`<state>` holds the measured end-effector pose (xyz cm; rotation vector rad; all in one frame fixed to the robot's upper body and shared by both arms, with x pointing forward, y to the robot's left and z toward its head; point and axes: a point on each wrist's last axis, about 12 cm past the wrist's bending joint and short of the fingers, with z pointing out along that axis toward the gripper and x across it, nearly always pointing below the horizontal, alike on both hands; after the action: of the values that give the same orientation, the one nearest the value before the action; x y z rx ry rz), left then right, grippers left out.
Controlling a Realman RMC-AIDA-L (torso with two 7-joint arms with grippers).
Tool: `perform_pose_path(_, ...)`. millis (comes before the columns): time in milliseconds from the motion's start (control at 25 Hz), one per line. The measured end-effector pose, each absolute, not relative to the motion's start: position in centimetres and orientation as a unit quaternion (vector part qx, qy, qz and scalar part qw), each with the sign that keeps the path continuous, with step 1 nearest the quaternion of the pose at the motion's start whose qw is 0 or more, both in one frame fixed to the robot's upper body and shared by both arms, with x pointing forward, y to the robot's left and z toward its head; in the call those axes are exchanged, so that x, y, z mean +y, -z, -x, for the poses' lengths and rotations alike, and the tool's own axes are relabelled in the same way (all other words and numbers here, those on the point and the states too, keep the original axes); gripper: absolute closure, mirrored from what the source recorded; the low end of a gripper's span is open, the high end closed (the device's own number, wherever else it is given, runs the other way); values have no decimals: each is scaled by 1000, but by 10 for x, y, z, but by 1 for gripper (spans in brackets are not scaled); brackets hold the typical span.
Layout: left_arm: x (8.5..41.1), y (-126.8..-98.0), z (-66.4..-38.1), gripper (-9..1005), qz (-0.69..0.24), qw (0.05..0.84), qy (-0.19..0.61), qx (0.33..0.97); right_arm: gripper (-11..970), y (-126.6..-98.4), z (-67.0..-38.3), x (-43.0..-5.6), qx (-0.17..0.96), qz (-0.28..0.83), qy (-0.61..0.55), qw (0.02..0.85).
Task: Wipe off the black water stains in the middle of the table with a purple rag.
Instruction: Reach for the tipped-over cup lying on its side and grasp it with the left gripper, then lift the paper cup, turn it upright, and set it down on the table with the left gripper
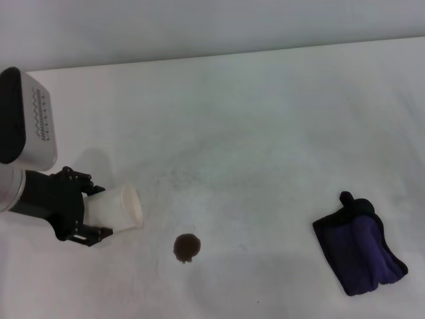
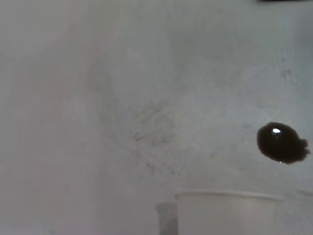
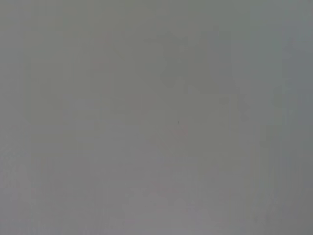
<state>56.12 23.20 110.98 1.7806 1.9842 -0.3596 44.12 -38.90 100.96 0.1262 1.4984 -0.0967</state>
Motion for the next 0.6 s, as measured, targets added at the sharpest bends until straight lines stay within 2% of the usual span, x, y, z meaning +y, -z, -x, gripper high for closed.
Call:
perform_pose_path(200,232,-1108,-561,131,-630,239,137,726,92,-1010,-441,-389,680,-57,44,729)
perform_pose_path(400,236,-1110,-562,266,-583,300,161,738,92,-1012,-442,-390,678,-47,44,732)
perform_pose_path(600,245,-1105,-561,359,-518,403,175,734,92,-1016,-444,-392,670,-33,47,740)
